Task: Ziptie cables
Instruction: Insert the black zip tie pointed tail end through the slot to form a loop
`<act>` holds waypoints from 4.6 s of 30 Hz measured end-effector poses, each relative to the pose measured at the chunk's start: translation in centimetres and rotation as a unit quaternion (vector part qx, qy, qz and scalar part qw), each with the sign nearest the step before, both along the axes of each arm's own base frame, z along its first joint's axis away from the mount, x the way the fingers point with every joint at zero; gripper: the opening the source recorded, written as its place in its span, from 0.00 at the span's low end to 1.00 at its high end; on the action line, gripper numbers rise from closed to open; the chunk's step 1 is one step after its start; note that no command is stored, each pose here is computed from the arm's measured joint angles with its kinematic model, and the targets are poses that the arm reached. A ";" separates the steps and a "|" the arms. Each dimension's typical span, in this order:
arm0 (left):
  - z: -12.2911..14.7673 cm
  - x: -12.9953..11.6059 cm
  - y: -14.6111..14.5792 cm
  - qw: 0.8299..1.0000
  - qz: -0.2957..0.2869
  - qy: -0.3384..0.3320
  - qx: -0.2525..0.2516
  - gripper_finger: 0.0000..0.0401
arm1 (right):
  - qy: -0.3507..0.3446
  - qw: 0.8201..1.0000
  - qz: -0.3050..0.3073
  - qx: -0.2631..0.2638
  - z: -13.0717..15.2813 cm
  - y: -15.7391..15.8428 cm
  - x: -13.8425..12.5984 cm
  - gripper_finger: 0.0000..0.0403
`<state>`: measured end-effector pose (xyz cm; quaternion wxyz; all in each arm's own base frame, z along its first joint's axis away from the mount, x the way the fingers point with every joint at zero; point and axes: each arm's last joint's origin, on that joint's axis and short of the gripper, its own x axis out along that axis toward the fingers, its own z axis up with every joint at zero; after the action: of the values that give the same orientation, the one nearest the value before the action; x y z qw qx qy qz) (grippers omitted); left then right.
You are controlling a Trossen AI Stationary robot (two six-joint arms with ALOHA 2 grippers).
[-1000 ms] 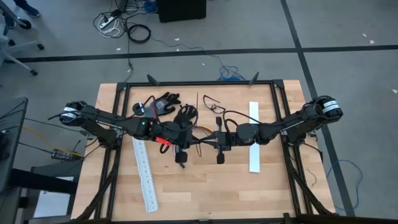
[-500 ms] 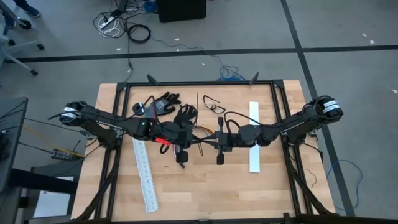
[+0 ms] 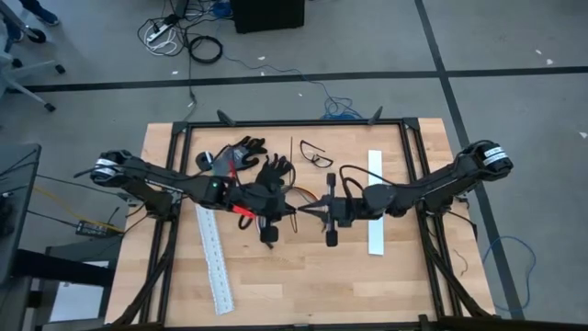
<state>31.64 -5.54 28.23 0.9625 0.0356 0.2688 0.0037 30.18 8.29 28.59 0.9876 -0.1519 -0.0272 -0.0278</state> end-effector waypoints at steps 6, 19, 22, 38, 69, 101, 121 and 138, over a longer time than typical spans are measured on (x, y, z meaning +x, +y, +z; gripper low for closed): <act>0.3 0.0 0.0 1.000 -0.001 -0.007 0.000 0.04 | 0.048 0.998 0.026 0.019 -0.6 -0.7 -0.1 0.10; 0.6 0.1 -0.2 0.998 -0.049 -0.020 0.013 0.05 | 0.065 0.996 0.024 0.048 -1.0 -1.7 0.2 0.61; 0.7 0.2 -0.3 0.998 -0.061 -0.026 0.022 0.05 | 0.072 0.995 0.032 0.064 -1.2 -2.0 0.2 0.60; 0.9 0.3 0.0 0.998 -0.052 -0.036 0.025 0.05 | 0.081 0.991 0.054 0.091 -1.3 -2.0 0.3 0.41; 1.3 0.5 0.1 0.997 -0.034 -0.057 0.029 0.05 | 0.078 0.996 0.007 0.040 -1.3 -2.2 0.3 0.01; 1.4 0.5 0.2 0.997 -0.011 -0.065 0.041 0.12 | 0.091 0.995 -0.004 0.032 -1.6 -2.2 0.2 0.00; 0.8 1.1 0.0 0.997 -0.018 -0.063 0.041 0.06 | 0.078 0.996 0.010 0.035 -1.4 -1.1 0.0 0.00; -0.3 1.7 -0.1 0.998 -0.018 -0.042 0.042 0.06 | 0.041 0.999 0.009 0.030 -0.6 -0.8 0.0 0.00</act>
<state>33.36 -5.59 27.89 0.9705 0.0802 0.2275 -0.0006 30.17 7.47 27.95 0.9922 -0.1235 0.0131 -0.0137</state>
